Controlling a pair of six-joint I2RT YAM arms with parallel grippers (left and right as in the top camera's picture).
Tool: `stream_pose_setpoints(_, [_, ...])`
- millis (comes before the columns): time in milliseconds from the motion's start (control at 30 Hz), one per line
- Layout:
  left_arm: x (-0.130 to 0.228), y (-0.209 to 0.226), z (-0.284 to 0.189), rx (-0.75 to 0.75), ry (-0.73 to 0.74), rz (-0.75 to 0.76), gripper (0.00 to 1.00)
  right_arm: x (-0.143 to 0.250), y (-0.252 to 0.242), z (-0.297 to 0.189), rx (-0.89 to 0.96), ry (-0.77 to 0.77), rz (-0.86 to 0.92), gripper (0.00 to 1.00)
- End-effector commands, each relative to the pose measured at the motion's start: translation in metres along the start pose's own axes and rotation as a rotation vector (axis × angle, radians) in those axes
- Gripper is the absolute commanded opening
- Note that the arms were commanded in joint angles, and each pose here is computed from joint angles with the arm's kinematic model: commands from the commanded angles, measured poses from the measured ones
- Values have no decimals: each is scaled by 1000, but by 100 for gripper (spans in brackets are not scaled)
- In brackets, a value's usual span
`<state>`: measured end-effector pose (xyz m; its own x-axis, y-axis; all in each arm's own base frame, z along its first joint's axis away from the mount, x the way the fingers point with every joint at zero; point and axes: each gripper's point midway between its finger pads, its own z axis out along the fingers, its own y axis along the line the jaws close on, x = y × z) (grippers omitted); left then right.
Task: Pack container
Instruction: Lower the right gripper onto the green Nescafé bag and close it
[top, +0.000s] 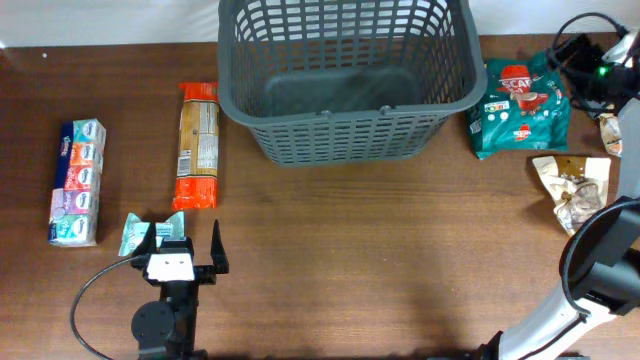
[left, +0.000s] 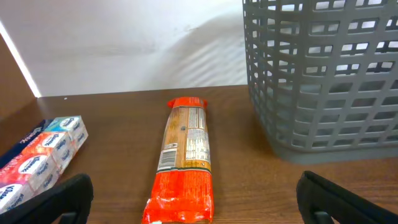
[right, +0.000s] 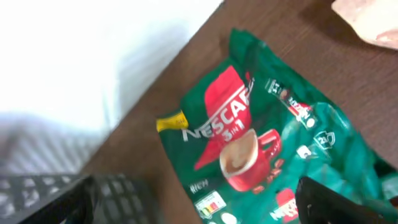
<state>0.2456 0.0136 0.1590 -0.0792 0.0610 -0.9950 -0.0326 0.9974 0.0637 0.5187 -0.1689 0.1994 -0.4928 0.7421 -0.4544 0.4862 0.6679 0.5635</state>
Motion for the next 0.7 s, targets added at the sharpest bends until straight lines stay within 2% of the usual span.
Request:
stream_pose_setpoints(0, [2, 0, 0, -2, -2, 16, 99, -6, 7, 1, 34, -53, 136, 99])
stream_pose_setpoints(267, [2, 0, 0, -2, -2, 16, 99, 1, 9, 10, 163, -151, 309, 99])
stream_pose_setpoints(400, [2, 0, 0, -2, -2, 16, 99, 8, 6, 21, 178, -149, 412, 99])
stream_pose_setpoints(567, [2, 0, 0, -2, -2, 16, 99, 17, 6, 26, 174, -100, 395, 99])
stream_pose_setpoints(667, [1, 0, 0, -2, -3, 16, 99, 26, 7, 26, 171, -48, 299, 99])
